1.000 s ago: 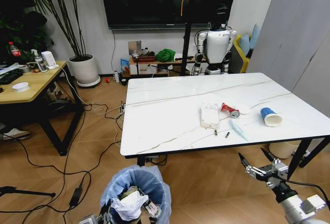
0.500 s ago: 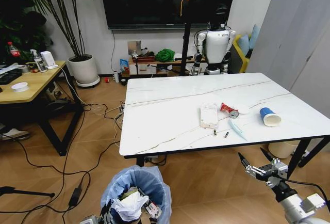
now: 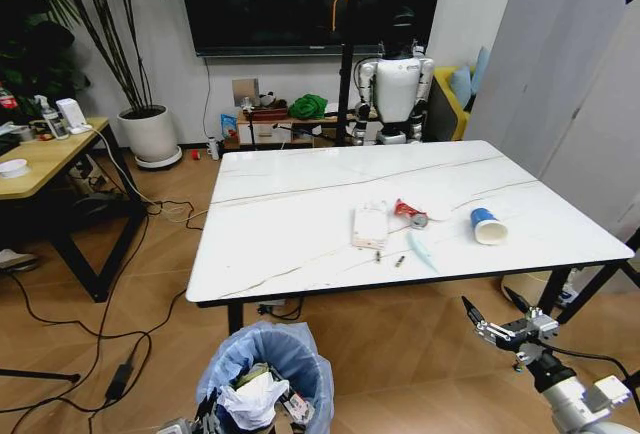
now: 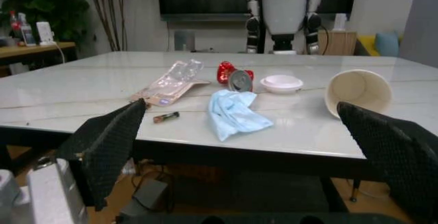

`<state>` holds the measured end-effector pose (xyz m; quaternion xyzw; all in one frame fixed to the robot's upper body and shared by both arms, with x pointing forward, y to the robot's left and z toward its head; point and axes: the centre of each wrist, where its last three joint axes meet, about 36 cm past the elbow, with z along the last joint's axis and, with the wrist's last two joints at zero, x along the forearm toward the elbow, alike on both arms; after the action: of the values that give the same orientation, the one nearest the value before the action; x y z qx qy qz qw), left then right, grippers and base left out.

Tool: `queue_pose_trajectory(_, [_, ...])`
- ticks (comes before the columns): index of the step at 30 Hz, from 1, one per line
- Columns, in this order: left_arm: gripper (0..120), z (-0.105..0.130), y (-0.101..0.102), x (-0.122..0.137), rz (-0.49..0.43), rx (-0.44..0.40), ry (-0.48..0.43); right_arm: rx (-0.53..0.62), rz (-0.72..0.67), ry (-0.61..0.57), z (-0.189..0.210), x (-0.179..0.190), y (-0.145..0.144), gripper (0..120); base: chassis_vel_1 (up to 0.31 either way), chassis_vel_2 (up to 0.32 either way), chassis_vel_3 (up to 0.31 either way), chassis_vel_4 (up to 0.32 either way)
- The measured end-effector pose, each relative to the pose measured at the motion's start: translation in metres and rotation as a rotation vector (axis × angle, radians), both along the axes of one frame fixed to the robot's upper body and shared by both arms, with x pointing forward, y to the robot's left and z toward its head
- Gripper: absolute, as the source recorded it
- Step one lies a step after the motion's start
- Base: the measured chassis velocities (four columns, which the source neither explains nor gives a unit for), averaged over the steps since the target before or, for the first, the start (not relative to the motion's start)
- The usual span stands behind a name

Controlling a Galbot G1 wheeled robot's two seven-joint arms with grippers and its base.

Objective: Pick up the trash bin and place the trash from the table into it.

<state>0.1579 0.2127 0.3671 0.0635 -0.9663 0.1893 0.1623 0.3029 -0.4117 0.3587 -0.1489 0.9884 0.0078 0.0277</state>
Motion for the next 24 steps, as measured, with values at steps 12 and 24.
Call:
queue_pose_trajectory(12, [0, -0.0018, 0.0, 0.0014, 0.001, -0.003, 0.002, -0.004, 0.006, -0.003, -0.0013, 0.0029, 0.0005, 100, -0.172, -0.164, 0.167, 0.165])
queue_pose_trajectory(24, [0, -0.0033, -0.0004, 0.0025, 0.003, -0.006, 0.003, -0.023, 0.01, -0.012, -0.0036, 0.0062, -0.0007, 100, -0.113, -0.101, 0.125, 0.103])
